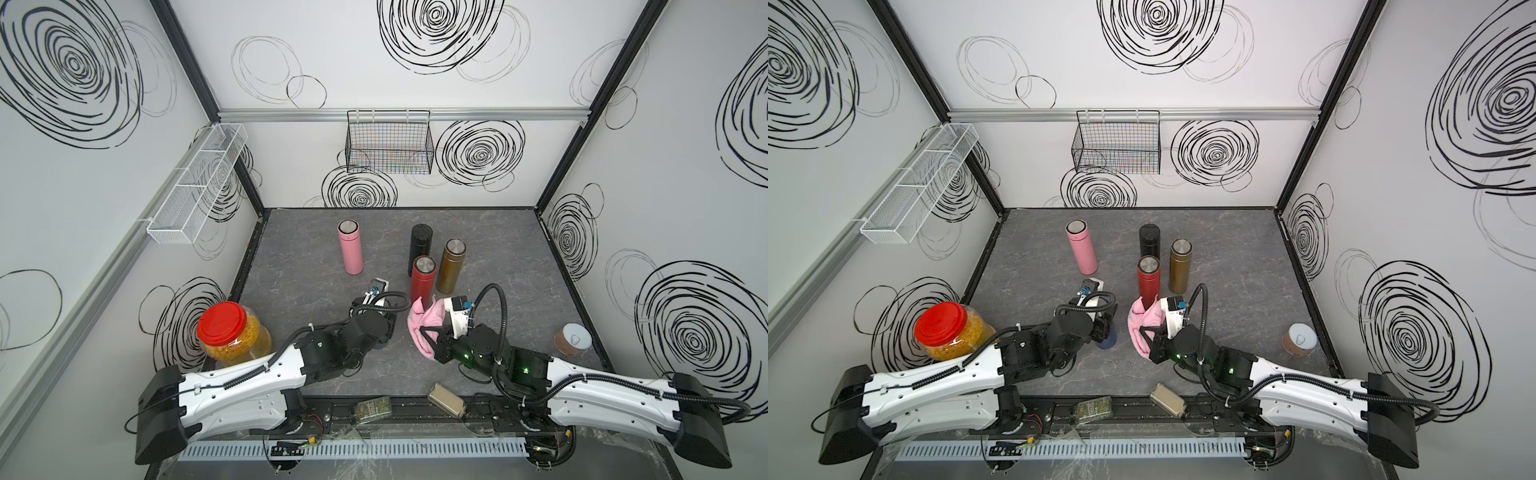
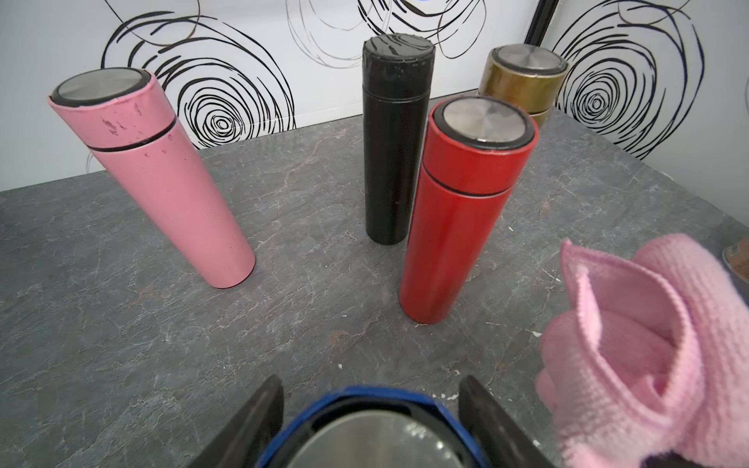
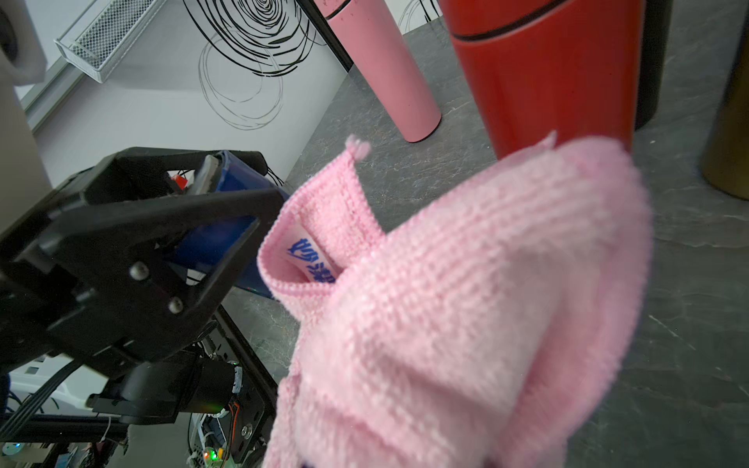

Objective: Wipe the surface of the thermos
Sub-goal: Wipe the dirt from the surface of the thermos.

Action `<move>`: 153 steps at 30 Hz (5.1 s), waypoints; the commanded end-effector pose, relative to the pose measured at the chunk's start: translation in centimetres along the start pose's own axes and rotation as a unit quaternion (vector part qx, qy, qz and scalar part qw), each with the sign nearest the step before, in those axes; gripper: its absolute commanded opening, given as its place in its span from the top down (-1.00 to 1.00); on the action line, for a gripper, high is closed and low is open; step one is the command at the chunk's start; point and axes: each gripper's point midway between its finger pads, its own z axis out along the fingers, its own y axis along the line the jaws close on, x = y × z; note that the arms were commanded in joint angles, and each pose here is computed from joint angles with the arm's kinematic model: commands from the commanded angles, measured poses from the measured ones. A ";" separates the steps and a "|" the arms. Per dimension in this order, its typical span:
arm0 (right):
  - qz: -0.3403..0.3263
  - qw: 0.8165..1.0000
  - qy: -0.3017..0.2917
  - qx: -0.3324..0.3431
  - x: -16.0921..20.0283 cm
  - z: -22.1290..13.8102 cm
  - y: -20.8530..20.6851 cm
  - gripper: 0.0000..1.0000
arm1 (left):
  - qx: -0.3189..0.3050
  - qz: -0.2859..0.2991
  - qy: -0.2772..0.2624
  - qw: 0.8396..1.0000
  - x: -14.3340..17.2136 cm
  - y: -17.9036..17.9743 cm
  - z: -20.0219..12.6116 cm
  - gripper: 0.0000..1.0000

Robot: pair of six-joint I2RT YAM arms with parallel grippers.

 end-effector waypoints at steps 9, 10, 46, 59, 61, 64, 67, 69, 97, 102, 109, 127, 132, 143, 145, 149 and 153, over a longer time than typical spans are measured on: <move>-0.031 1.000 -0.004 -0.004 -2.0 0.4 0.7 1.00 | 0.011 -0.010 -0.014 1.000 -0.8 0.4 0.3 -0.78; -0.032 0.999 -0.002 -0.007 -2.1 0.5 0.9 1.00 | 0.017 -0.011 -0.013 1.000 -0.9 0.3 0.3 -0.81; 0.047 0.952 0.166 -0.254 -6.1 7.1 12.5 1.00 | 0.056 0.000 -0.063 0.996 -0.1 -0.6 -0.5 1.00; 0.056 0.960 0.190 -0.196 -0.3 4.4 9.6 1.00 | 0.063 -0.028 -0.069 0.995 -0.7 0.8 -0.4 1.00; 0.046 0.966 0.162 -0.194 -1.5 5.2 9.4 1.00 | 0.074 -0.024 -0.067 0.995 -0.6 0.3 -0.4 1.00; 0.030 0.973 0.139 -0.183 -3.7 7.3 9.1 1.00 | 0.080 -0.015 -0.062 0.995 -0.2 -0.3 -0.3 1.00; 0.022 0.974 0.149 -0.170 -5.2 9.7 9.2 1.00 | 0.082 -0.014 -0.059 0.995 -0.1 -0.6 -0.2 1.00; 0.017 0.974 0.156 -0.161 -5.1 11.0 9.3 1.00 | 0.085 -0.016 -0.059 0.995 0.0 -0.7 -0.1 1.00; 0.061 0.995 0.079 -0.019 0.4 0.7 0.6 1.00 | 0.062 -0.348 -0.099 0.930 -4.2 7.3 -2.3 1.00; -0.005 0.996 0.048 -0.075 -0.1 2.7 4.0 1.00 | 0.030 -0.367 -0.091 0.925 -4.0 8.5 -3.2 1.00; -0.136 0.986 0.015 -0.100 -1.4 7.4 13.3 1.00 | 0.041 -0.441 -0.082 0.893 -3.5 8.0 -3.0 1.00; -0.143 0.984 -0.001 0.109 2.5 10.3 5.2 1.00 | 0.057 -0.480 -0.098 0.870 -5.2 8.0 -3.9 1.00; -0.229 0.968 -0.073 0.078 0.8 10.8 11.7 1.00 | 0.071 -0.480 -0.097 0.869 -5.4 7.4 -3.5 1.00; -0.131 0.979 -0.004 0.157 2.9 8.9 2.8 1.00 | 0.065 -0.458 -0.110 0.880 -5.3 8.2 -4.3 1.00; -0.103 0.982 0.000 0.160 3.1 7.1 1.1 1.00 | 0.075 -0.451 -0.112 0.882 -5.6 8.1 -4.4 1.00; -0.061 0.992 0.004 0.106 2.9 4.3 0.0 1.00 | 0.115 -0.434 -0.122 0.885 -6.7 7.4 -5.0 1.00; -0.011 0.999 -0.006 0.030 2.0 1.9 -0.6 1.00 | 0.166 -0.424 -0.144 0.879 -8.4 6.7 -6.4 1.00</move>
